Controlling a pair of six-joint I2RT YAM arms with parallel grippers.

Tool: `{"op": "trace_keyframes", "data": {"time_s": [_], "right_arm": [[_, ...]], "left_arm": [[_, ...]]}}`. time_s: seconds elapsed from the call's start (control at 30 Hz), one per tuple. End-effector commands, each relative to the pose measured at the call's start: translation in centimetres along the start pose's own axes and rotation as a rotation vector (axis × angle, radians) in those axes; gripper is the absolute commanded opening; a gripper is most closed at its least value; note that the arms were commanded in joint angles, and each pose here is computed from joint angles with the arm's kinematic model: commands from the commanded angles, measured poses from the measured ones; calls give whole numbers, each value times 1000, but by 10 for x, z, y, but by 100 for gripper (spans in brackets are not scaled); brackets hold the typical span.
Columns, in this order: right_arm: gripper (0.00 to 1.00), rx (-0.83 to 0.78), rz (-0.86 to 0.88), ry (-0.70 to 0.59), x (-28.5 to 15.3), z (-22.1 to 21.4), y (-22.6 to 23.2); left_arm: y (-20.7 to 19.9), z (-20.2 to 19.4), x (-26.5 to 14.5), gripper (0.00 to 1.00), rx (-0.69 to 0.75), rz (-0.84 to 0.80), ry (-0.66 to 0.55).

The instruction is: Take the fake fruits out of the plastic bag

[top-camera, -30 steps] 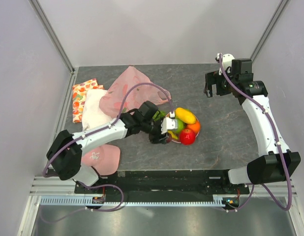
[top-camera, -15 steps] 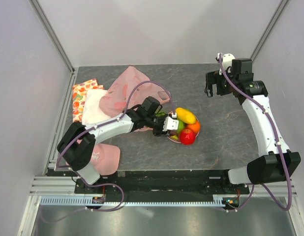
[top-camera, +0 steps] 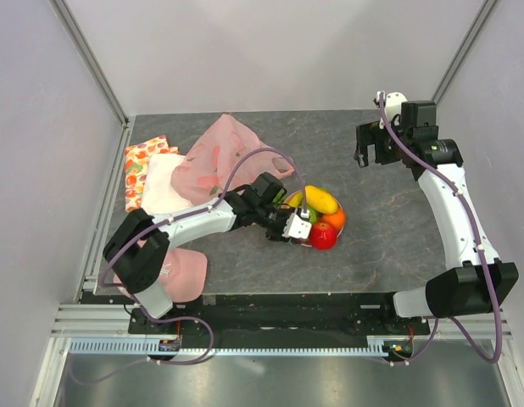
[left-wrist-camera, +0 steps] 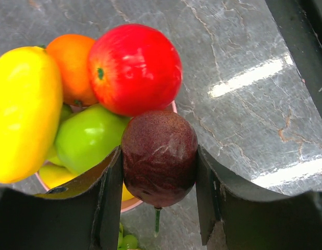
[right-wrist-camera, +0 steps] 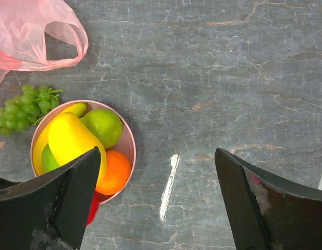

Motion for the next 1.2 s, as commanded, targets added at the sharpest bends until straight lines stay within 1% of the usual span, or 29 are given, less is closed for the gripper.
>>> {"op": "trace_keyframes", "data": {"time_s": [0.0, 0.17, 0.33, 0.43, 0.77, 0.93, 0.97, 1.13, 1.17], "right_arm": [[98, -1, -7, -46, -1, 14, -2], [98, 4, -1, -44, 0, 14, -2], [98, 8, 7, -42, 1, 13, -1], [98, 11, 7, -41, 1, 13, -1], [98, 19, 21, -31, 3, 9, 1], [98, 22, 26, -27, 4, 7, 1], [98, 22, 28, -27, 4, 7, 1], [98, 26, 31, -23, 5, 6, 2], [98, 26, 34, -20, 6, 5, 2]], "left_arm": [[6, 4, 5, 27, 81, -13, -8], [4, 0, 11, 29, 79, -24, 16], [4, -7, 19, 36, 85, -30, 54], [6, -9, 22, 40, 89, -15, 68], [13, -7, 19, 44, 136, 35, 87], [16, -5, 20, 51, 189, 73, 82], [14, -7, 20, 54, 190, 75, 88], [15, -7, 22, 61, 197, 88, 97], [14, -7, 22, 75, 197, 89, 100]]}}
Point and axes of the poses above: each gripper's point midway between its finger pads, its own x axis out along the fingers, its own y axis along the line the jaws close on, z = x × y, the point moved 2 cm from there along -x, back along the fingers, and after that the axes turned 6 degrees about x, right-handed, at the moved point
